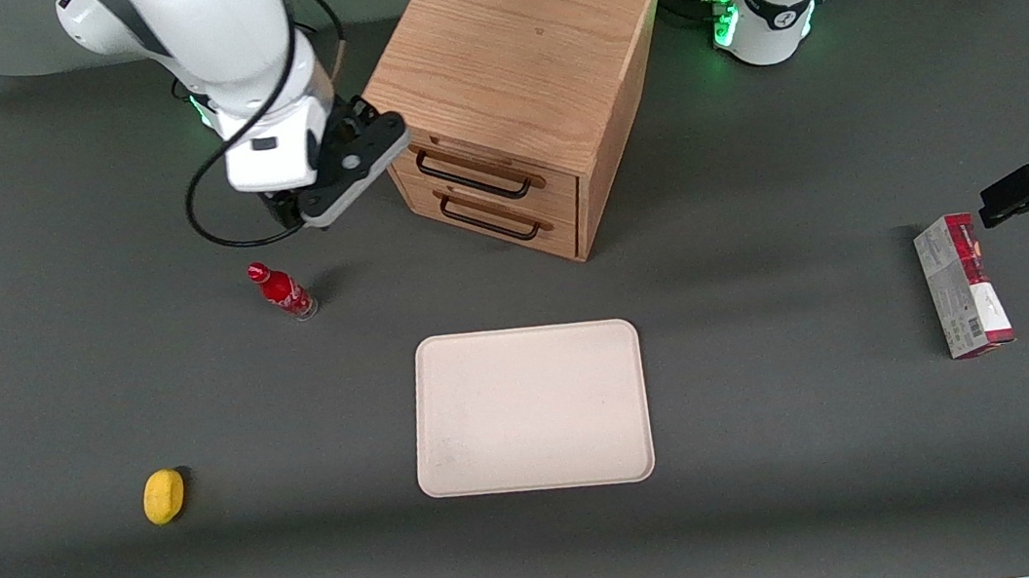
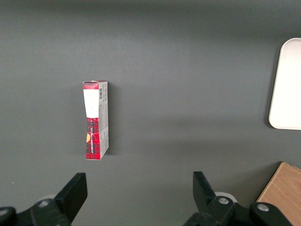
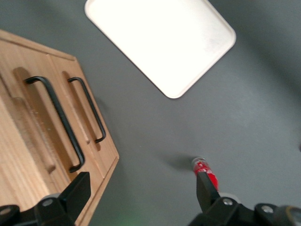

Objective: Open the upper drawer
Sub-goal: 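Move the right gripper toward the upper drawer's black handle, then lower the right gripper onto the upper drawer handle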

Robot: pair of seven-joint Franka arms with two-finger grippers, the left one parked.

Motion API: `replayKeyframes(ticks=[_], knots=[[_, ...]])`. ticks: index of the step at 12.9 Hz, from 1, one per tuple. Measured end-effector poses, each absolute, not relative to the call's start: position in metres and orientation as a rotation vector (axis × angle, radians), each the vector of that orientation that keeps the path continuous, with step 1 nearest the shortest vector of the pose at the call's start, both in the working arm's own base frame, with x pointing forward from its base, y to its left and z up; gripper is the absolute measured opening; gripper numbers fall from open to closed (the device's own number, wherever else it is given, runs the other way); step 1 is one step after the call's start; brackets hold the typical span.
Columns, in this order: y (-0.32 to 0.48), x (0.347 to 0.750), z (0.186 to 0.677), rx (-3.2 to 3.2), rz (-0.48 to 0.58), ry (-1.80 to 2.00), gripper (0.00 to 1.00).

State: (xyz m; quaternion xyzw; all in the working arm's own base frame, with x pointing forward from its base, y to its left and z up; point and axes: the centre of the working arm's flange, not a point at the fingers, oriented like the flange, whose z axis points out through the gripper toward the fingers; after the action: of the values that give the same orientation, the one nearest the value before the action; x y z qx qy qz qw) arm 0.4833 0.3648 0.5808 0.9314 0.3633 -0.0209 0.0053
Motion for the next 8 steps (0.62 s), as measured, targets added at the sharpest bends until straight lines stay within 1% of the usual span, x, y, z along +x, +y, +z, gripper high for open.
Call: replayKeyframes(ticks=[3,5,8], knots=[[0.39,0.474,0.566,2.896,-0.107,1.237,1.0],[0.403,0.469,0.558,2.856,-0.116,1.341,1.0],[0.421,0.464,0.552,2.789,-0.079,1.5,1.0]])
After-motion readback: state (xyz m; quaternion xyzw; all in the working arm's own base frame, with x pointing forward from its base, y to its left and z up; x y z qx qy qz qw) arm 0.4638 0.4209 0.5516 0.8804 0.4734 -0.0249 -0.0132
